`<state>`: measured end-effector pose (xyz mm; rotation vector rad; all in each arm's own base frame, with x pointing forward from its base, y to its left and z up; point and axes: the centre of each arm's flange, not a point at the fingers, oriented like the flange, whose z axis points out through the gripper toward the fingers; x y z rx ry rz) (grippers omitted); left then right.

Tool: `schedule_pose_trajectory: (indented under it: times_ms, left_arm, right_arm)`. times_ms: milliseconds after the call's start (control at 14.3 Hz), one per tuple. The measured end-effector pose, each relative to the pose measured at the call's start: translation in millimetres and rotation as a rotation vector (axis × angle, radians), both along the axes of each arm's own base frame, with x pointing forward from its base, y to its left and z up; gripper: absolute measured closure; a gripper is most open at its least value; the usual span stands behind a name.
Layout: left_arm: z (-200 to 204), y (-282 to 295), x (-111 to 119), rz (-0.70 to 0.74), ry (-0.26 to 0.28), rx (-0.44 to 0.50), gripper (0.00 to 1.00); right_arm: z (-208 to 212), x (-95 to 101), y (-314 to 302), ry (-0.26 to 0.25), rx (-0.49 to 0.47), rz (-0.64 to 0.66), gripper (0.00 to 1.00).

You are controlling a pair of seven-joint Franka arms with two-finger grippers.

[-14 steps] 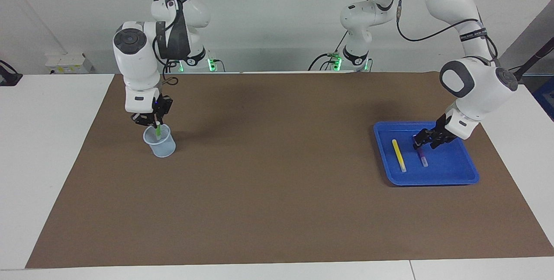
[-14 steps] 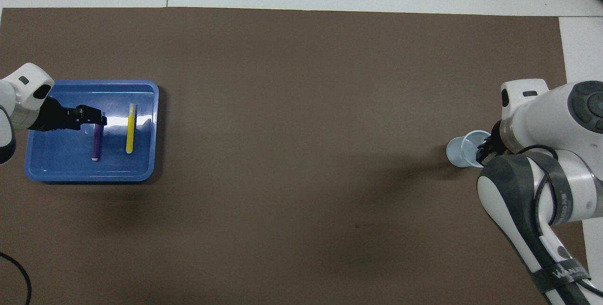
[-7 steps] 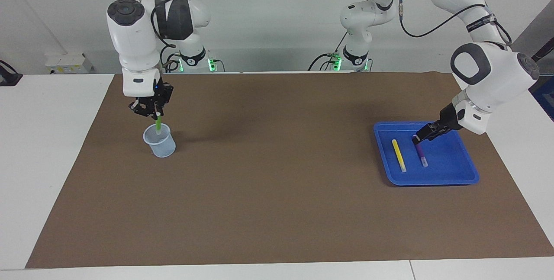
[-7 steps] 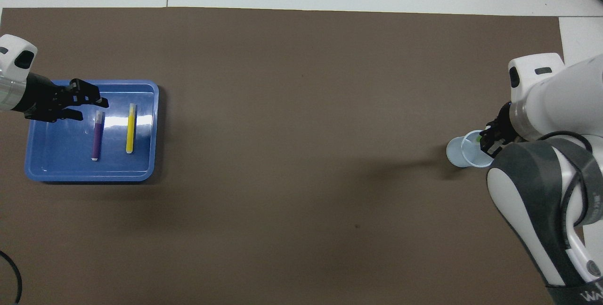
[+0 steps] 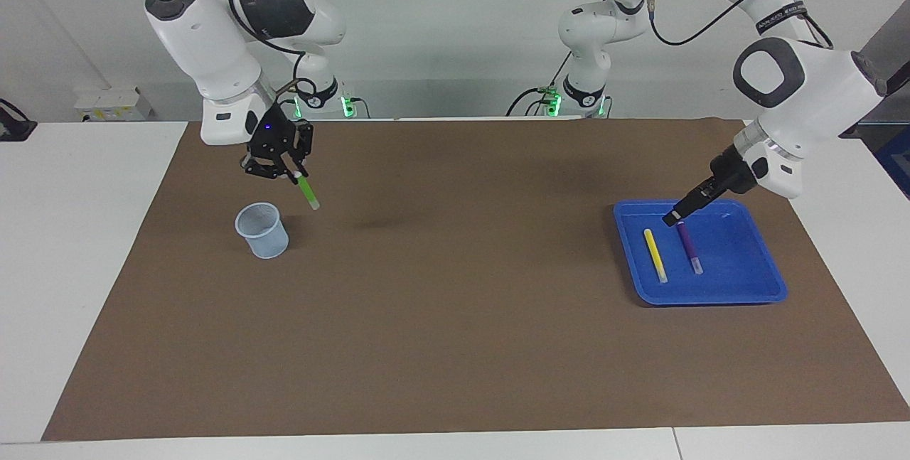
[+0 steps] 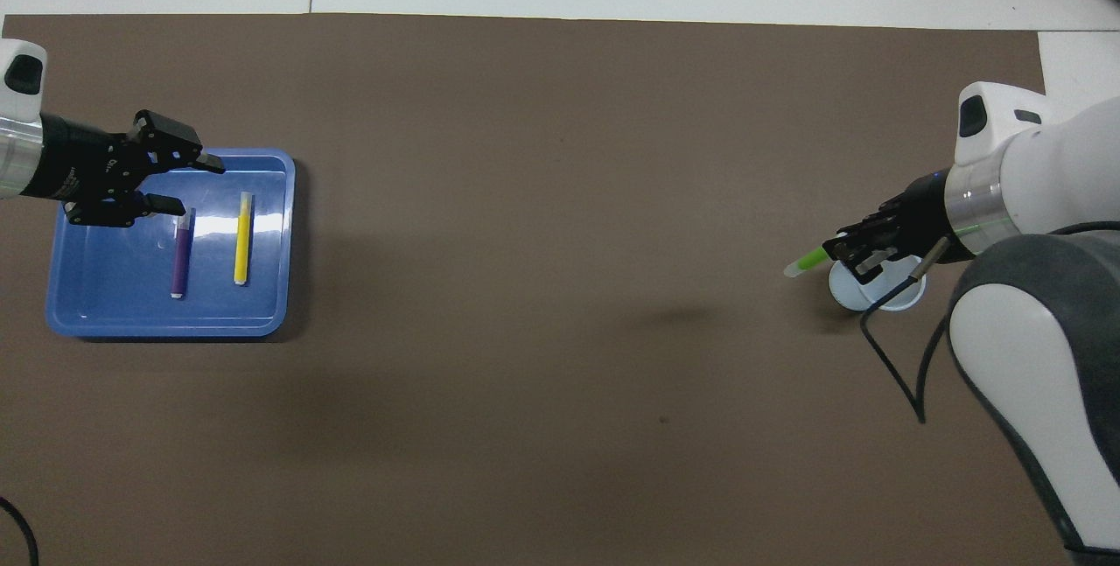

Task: Right arm passes pens to left for tray arrangement
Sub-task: 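Lift the green pen from the cup while the left gripper withdraws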

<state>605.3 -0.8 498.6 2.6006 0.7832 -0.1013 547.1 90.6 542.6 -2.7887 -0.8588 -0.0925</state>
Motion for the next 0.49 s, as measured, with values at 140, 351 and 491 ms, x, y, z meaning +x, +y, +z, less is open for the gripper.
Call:
schedule_pose_trajectory:
  times_ms: [140,351,491]
  left_arm:
    - [14.1,-9.2,-3.2,0.085,0.017,-0.048,0.19]
    - [32.5,-29.2,-8.1,0.22,0.067,-0.116,0.2]
    - [42.0,-49.0,-11.4,0.313,0.117,-0.157,0.23]
  right_arm:
    - [2.5,-2.7,29.0,0.032,0.07,-0.121,0.81]
    - [6.0,-6.9,74.8,0.062,0.142,-0.273,0.81]
    - [10.4,-9.0,98.3,0.091,0.215,-0.384,0.81]
